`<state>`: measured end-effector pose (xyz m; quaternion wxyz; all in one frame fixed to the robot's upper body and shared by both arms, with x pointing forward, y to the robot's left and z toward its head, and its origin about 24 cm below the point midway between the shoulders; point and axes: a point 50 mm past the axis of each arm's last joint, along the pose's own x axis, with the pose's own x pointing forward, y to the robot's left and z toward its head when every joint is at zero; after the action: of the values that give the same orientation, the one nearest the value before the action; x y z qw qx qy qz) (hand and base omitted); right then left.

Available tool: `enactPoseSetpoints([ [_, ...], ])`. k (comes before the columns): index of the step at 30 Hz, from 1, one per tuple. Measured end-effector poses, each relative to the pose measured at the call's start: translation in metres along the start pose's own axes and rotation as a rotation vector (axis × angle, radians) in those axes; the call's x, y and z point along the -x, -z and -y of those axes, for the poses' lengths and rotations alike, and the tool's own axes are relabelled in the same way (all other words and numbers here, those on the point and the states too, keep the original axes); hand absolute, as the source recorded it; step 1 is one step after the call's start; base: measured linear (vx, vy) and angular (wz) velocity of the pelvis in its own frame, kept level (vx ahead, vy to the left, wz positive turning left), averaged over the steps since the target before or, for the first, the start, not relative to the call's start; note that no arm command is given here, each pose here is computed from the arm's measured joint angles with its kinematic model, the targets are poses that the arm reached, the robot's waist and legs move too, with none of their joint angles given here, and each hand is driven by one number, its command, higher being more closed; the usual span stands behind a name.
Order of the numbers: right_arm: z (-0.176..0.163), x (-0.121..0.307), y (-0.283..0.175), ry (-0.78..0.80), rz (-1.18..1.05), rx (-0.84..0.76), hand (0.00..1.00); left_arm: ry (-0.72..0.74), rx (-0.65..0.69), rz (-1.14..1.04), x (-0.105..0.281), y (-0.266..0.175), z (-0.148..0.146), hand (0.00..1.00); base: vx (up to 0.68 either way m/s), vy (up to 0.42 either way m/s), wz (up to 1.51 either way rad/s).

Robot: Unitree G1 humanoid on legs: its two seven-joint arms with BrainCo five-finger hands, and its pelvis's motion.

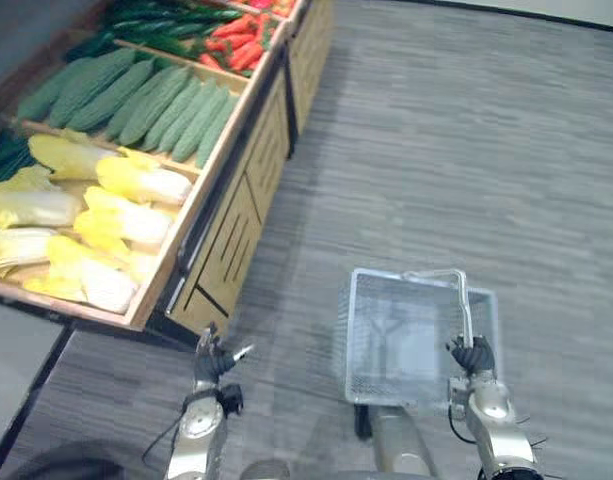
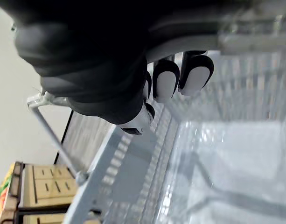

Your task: Pick vegetable in the basket

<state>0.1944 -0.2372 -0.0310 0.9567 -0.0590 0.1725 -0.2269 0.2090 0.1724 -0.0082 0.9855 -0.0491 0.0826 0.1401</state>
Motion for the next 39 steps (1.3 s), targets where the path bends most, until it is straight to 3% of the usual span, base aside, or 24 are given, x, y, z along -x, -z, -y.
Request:
enactPoseSetpoints([
  [4, 0.025, -0.009, -0.013, 0.116, 0.061, -0.051, 1.0, -0.014, -0.015, 0.124, -0.001, -0.025, 0.0, 0.0, 0.32, 0.001, 0.38],
  [6, 0.039, -0.008, 0.002, 0.159, 0.009, -0.038, 1.0, -0.029, -0.074, 0.165, 0.001, -0.032, -0.003, 0.0, 0.33, 0.102, 0.67],
  [15, 0.042, 0.008, 0.069, 0.153, -0.29, 0.048, 1.0, -0.128, -0.297, 0.355, 0.016, -0.064, -0.013, 0.0, 0.31, 0.061, 0.74],
  [18, 0.04, 0.011, 0.07, 0.156, -0.3, 0.021, 1.0, -0.17, -0.344, 0.379, 0.018, -0.067, -0.015, 0.0, 0.29, -0.091, 0.96],
  [31, 0.056, 0.035, 0.086, 0.188, -0.332, -0.012, 1.0, -0.056, -0.324, 0.405, 0.008, -0.071, 0.02, 0.0, 0.24, -0.252, 1.14],
  [39, 0.042, 0.04, 0.094, 0.118, -0.368, -0.035, 1.0, 0.014, -0.451, 0.391, -0.023, -0.067, 0.021, 0.0, -0.11, -0.031, 0.17],
])
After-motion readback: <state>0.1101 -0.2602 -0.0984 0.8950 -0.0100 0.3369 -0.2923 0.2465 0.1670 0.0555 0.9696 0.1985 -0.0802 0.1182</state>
